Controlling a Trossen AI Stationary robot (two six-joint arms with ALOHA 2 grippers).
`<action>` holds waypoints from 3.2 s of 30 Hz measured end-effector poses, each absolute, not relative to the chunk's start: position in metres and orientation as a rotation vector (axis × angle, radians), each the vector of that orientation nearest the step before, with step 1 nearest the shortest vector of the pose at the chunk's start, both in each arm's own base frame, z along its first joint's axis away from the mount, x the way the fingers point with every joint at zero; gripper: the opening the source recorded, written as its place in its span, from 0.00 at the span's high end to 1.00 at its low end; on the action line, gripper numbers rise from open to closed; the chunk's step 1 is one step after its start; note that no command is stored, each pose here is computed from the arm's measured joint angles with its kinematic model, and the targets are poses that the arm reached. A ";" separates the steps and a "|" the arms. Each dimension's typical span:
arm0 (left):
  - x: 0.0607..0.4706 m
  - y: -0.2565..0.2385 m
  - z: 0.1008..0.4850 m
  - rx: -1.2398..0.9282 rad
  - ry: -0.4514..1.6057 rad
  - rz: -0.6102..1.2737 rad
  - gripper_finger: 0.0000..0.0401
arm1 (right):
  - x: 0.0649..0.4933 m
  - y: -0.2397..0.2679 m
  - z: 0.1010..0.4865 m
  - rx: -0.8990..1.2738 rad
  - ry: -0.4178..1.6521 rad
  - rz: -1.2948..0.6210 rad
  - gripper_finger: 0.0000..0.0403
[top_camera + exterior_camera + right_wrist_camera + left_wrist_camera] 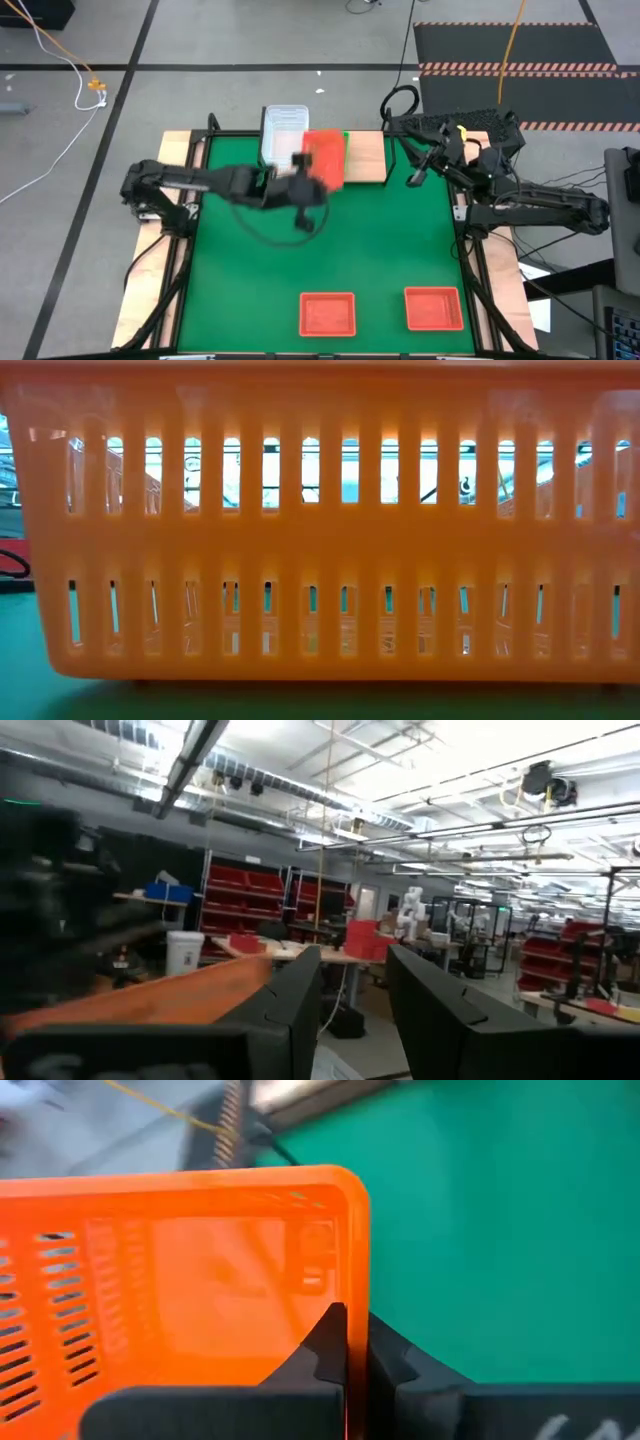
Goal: Stack baskets on shelf by color
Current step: Put the left orange bin on the shelf
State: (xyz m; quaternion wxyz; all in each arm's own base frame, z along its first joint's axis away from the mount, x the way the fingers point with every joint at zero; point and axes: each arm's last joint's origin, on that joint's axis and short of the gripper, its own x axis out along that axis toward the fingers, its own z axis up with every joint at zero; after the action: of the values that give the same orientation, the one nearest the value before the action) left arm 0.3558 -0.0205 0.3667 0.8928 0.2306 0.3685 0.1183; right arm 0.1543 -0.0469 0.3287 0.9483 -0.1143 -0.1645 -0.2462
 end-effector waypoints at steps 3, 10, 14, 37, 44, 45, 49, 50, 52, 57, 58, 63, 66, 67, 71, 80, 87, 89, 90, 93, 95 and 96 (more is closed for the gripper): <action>0.380 0.019 0.363 0.496 0.667 0.241 0.98 | 0.152 -0.045 0.329 -0.233 -0.325 -0.489 0.72; 0.429 0.102 0.332 0.430 0.407 0.157 0.99 | 0.148 -0.042 0.328 -0.253 -0.294 -0.489 0.72; 0.450 0.128 0.295 0.398 0.379 0.123 0.99 | 0.146 -0.042 0.326 -0.253 -0.269 -0.488 0.72; 0.468 0.143 0.216 0.197 0.600 0.168 0.96 | 0.140 -0.040 0.323 -0.150 -0.239 -0.470 0.72; 0.468 0.143 0.215 0.179 0.603 0.173 0.91 | 0.140 -0.041 0.322 -0.143 -0.232 -0.468 0.72; 0.468 0.143 0.215 0.178 0.603 0.173 0.90 | 0.140 -0.041 0.322 -0.143 -0.230 -0.468 0.72; 0.468 0.144 0.216 0.186 0.596 0.174 0.86 | 0.140 -0.041 0.322 -0.150 -0.228 -0.469 0.72; 0.468 0.144 0.216 0.185 0.596 0.176 0.85 | 0.140 -0.041 0.322 -0.151 -0.228 -0.468 0.72; 0.468 0.145 0.216 0.184 0.596 0.177 0.82 | 0.140 -0.041 0.322 -0.151 -0.229 -0.469 0.72; 0.468 0.146 0.216 0.181 0.595 0.181 0.77 | 0.140 -0.041 0.322 -0.154 -0.230 -0.469 0.72; 0.468 0.145 0.216 0.181 0.595 0.181 0.76 | 0.140 -0.041 0.322 -0.155 -0.230 -0.469 0.72; 0.469 0.143 0.218 0.186 0.575 0.180 0.73 | 0.140 -0.041 0.322 -0.170 -0.228 -0.471 0.72; 0.472 0.140 0.220 0.194 0.546 0.180 0.73 | 0.140 -0.041 0.322 -0.182 -0.228 -0.473 0.72; 0.472 0.138 0.221 0.196 0.542 0.176 0.73 | 0.140 -0.041 0.322 -0.190 -0.226 -0.474 0.72; 0.473 0.129 0.227 0.259 0.546 0.169 0.73 | 0.140 -0.041 0.322 -0.209 -0.221 -0.476 0.72; 0.463 0.138 0.211 0.339 0.729 0.160 0.73 | 0.140 -0.040 0.323 -0.217 -0.231 -0.478 0.72; 0.458 0.150 0.211 0.325 0.747 0.180 0.73 | 0.139 -0.040 0.324 -0.225 -0.240 -0.480 0.72; 0.457 0.151 0.210 0.321 0.760 0.178 0.73 | 0.139 -0.040 0.324 -0.232 -0.239 -0.481 0.72; 0.455 0.152 0.209 0.313 0.771 0.178 0.73 | 0.139 -0.040 0.324 -0.236 -0.238 -0.481 0.72; 0.455 0.152 0.208 0.277 0.781 0.188 0.73 | 0.139 -0.040 0.324 -0.249 -0.235 -0.483 0.72; 0.455 0.152 0.208 0.258 0.780 0.194 0.73 | 0.139 -0.040 0.324 -0.249 -0.234 -0.483 0.72; 0.455 0.151 0.208 0.258 0.779 0.194 0.73 | 0.139 -0.040 0.324 -0.249 -0.234 -0.483 0.72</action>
State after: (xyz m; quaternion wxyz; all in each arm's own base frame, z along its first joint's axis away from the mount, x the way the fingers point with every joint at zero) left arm 0.4547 0.1511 0.2079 0.9124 0.1254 0.3781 0.0940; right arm 0.1394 -0.0404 0.3243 0.9565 -0.1228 -0.1155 -0.2382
